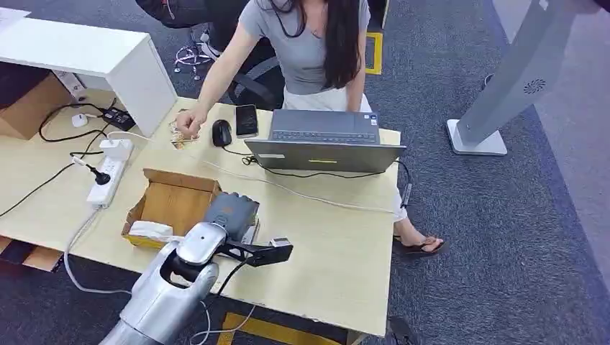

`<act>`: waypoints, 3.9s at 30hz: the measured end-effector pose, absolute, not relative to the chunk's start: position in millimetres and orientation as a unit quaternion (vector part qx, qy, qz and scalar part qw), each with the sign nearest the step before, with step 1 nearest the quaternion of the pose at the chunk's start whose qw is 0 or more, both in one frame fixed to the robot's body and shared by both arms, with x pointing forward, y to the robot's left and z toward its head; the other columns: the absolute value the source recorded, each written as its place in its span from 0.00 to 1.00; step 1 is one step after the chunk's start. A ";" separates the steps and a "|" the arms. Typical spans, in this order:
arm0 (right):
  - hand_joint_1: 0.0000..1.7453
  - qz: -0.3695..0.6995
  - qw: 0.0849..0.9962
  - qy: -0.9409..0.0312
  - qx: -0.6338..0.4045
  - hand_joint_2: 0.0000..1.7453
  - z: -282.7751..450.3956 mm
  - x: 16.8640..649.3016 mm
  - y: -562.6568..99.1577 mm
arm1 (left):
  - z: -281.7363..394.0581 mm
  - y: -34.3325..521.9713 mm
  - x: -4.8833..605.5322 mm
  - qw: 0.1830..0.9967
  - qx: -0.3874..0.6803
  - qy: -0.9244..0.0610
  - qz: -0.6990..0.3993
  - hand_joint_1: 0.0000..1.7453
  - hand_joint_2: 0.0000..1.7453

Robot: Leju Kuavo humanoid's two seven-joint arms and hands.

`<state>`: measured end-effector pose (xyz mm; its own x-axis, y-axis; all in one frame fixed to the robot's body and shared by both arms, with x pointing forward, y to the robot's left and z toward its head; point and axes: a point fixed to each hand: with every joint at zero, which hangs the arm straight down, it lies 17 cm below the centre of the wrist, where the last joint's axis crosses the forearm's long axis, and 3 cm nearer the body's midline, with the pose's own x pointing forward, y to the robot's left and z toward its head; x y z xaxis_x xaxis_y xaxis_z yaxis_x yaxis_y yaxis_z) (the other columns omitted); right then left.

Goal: Pass the card to the sensor for recognition and then transmit it.

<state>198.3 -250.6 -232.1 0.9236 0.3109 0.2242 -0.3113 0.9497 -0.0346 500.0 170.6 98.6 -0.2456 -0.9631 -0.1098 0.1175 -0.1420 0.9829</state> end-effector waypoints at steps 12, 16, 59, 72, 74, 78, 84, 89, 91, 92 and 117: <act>0.00 0.136 0.983 -0.125 -0.025 1.00 -232.4 193.4 -268.2 | 298.7 186.7 534.7 0.325 0.543 -0.619 -0.464 1.00 1.00; 0.00 0.131 0.983 -0.126 -0.036 1.00 -233.5 194.0 -271.3 | 335.4 200.7 540.5 0.317 0.569 -0.622 -0.434 1.00 1.00; 0.00 0.135 0.983 -0.116 -0.043 1.00 -239.1 185.5 -269.0 | 324.7 192.4 542.3 0.302 0.544 -0.638 -0.454 0.00 1.00; 0.00 0.119 0.985 -0.115 -0.039 1.00 -239.2 180.0 -274.7 | 288.6 181.8 487.5 0.310 0.489 -0.673 -0.460 0.00 1.00; 0.00 0.118 0.986 -0.115 -0.039 1.00 -239.4 179.4 -274.9 | 289.4 182.4 486.3 0.309 0.490 -0.673 -0.459 0.00 1.00; 0.00 0.117 0.986 -0.114 -0.040 1.00 -239.5 178.9 -275.6 | 290.7 183.1 485.0 0.307 0.491 -0.674 -0.459 0.00 1.00; 0.00 0.114 0.986 -0.114 -0.037 1.00 -239.7 176.6 -276.2 | 272.9 183.2 470.8 0.317 0.463 -0.684 -0.466 0.00 1.00; 0.00 0.110 0.987 -0.110 -0.034 1.00 -240.2 165.9 -283.2 | 219.0 201.4 439.3 0.342 0.438 -0.668 -0.495 0.00 1.00; 0.00 0.109 0.987 -0.109 -0.036 1.00 -239.8 162.8 -287.4 | 197.6 214.4 432.8 0.364 0.434 -0.650 -0.506 0.00 1.00; 0.00 0.110 0.987 -0.109 -0.037 1.00 -239.4 162.0 -289.5 | 189.2 220.8 430.9 0.374 0.433 -0.641 -0.512 0.00 1.00; 0.00 0.106 0.987 -0.109 -0.059 1.00 -232.7 152.3 -319.3 | 124.2 298.6 401.0 0.460 0.448 -0.560 -0.523 0.00 1.00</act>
